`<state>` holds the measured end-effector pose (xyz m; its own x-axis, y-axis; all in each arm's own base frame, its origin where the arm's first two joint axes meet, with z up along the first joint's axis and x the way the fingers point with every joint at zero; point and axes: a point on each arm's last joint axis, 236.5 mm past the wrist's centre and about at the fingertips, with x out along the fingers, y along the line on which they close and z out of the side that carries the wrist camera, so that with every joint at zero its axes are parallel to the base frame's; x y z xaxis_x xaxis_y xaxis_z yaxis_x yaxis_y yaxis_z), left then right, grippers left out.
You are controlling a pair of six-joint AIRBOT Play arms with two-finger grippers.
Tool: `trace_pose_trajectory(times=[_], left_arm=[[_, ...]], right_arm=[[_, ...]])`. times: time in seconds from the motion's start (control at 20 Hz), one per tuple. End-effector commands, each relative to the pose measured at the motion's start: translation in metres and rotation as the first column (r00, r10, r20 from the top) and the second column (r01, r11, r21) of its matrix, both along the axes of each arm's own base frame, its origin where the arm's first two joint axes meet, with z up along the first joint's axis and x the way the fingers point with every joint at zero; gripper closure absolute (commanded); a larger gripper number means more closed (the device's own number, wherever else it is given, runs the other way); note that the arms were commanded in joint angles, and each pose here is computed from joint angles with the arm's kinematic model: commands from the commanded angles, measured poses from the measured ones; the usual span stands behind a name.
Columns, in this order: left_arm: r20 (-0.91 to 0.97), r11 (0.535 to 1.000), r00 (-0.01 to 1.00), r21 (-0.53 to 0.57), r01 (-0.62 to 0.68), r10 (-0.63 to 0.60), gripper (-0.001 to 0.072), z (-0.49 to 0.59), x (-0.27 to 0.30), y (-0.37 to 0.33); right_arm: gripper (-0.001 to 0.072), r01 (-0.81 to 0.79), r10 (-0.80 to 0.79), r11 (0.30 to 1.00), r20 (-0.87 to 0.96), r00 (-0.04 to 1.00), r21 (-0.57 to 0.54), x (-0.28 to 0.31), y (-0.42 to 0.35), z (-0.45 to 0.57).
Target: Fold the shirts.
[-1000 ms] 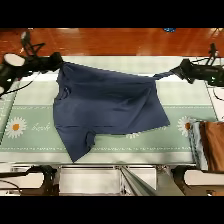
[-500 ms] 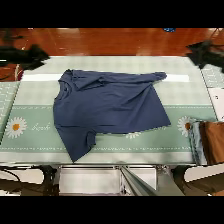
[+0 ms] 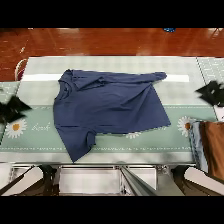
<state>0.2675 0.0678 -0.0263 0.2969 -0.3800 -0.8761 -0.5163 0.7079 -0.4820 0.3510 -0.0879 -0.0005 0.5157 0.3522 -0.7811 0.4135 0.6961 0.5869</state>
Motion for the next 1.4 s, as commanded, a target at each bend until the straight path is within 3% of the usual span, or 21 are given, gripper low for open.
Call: trace_pose_trajectory(times=[0.0, 0.3, 0.5, 0.85, 0.9, 0.95, 1.0, 1.15, 1.35], left_arm=[[0.025, 0.975, 0.998, -0.217, -0.043, 0.050, 0.0203, -0.037, -0.042, -0.058], [0.026, 0.958, 0.996, -0.276, -0.073, 0.083, 0.0204, -0.052, -0.030, -0.063], [-0.035, 0.948, 0.999, -0.319, -0.004, -0.008, 0.0204, -0.071, -0.026, -0.079], [-0.026, 0.947, 0.980, -0.264, 0.184, -0.197, 0.0212, -0.085, 0.002, -0.112], [-0.022, 0.940, 0.973, -0.266, 0.215, -0.229, 0.0270, -0.084, 0.005, -0.119], [-0.019, 0.932, 0.966, -0.266, 0.245, -0.259, 0.0449, -0.082, 0.007, -0.124], [-0.009, 0.926, 0.960, -0.266, 0.269, -0.281, 0.0687, -0.080, 0.010, -0.127], [0.022, 0.924, 0.955, -0.246, 0.292, -0.296, 0.0692, -0.072, 0.022, -0.126], [0.030, 0.925, 0.955, -0.240, 0.295, -0.297, 0.0692, -0.070, 0.025, -0.125]], right_arm=[[0.0308, 0.038, -0.037, 0.997, -0.003, 0.999, 0.062, -0.044, 0.040, -0.035], [0.0308, -0.075, 0.076, 0.993, -0.012, 0.997, 0.090, -0.050, 0.078, -0.037], [0.0308, -0.113, 0.115, 0.989, -0.016, 0.993, 0.097, -0.049, 0.095, -0.037], [0.0308, -0.069, 0.072, 0.990, -0.018, 0.997, 0.124, -0.047, 0.091, -0.034], [0.0308, -0.048, 0.052, 0.992, -0.027, 0.998, 0.118, -0.049, 0.082, -0.036], [0.0308, -0.037, 0.043, 0.994, -0.059, 0.997, 0.099, -0.057, 0.073, -0.041], [0.0308, -0.037, 0.046, 0.996, -0.118, 0.992, 0.078, -0.070, 0.066, -0.050], [0.0308, -0.078, 0.090, 0.996, -0.290, 0.953, 0.053, -0.112, 0.064, -0.072], [0.0308, -0.043, 0.064, 0.996, -0.303, 0.951, 0.074, -0.114, 0.068, -0.085]])
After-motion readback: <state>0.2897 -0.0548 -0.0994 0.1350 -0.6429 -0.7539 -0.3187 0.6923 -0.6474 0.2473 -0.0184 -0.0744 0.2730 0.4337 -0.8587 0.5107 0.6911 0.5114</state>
